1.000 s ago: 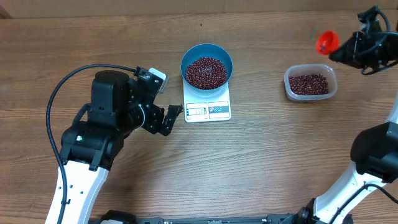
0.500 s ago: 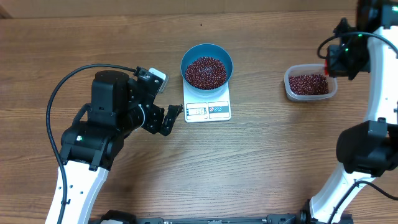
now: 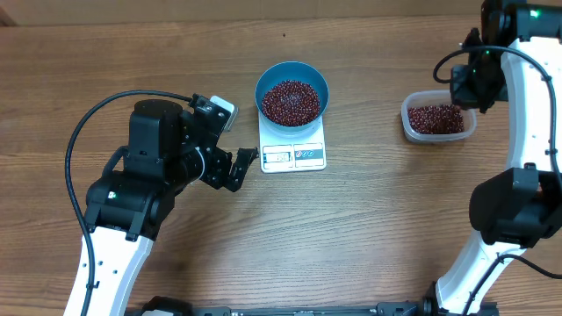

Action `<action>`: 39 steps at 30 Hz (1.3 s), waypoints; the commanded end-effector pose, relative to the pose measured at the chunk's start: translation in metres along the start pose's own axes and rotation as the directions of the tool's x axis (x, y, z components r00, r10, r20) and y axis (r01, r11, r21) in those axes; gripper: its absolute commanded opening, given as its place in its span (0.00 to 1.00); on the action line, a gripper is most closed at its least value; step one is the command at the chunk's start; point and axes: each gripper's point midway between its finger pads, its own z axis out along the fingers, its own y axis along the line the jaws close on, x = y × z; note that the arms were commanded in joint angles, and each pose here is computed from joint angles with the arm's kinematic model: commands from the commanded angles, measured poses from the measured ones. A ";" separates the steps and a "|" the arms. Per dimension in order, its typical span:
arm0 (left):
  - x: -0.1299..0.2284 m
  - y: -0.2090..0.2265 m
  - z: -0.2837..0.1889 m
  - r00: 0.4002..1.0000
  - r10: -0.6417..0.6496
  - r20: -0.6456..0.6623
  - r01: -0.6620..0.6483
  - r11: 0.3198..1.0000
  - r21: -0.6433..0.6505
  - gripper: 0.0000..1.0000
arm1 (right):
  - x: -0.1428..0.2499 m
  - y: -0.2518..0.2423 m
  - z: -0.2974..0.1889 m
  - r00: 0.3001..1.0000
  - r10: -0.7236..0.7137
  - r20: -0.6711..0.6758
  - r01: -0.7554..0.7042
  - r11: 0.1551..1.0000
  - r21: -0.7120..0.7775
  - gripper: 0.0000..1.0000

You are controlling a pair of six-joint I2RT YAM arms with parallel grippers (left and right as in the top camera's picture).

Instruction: Scoop item into bowl and weigh 150g on scale

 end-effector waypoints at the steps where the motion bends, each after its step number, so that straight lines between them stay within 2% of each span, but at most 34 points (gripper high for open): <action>1: -0.008 -0.002 -0.006 1.000 -0.005 0.023 0.005 1.000 -0.002 1.00 | -0.002 0.006 -0.015 0.997 0.060 0.049 -0.051 0.986 -0.161 0.04; 7: -0.008 -0.002 -0.006 1.000 -0.006 0.023 0.006 1.000 -0.002 0.99 | 0.005 -0.006 -0.005 0.994 0.109 0.008 -0.105 0.972 -0.208 0.04; 39: -0.008 -0.002 -0.006 1.000 -0.006 0.023 0.006 1.000 -0.002 1.00 | 0.006 -0.006 -0.005 0.994 0.110 0.005 -0.106 0.972 -0.208 0.04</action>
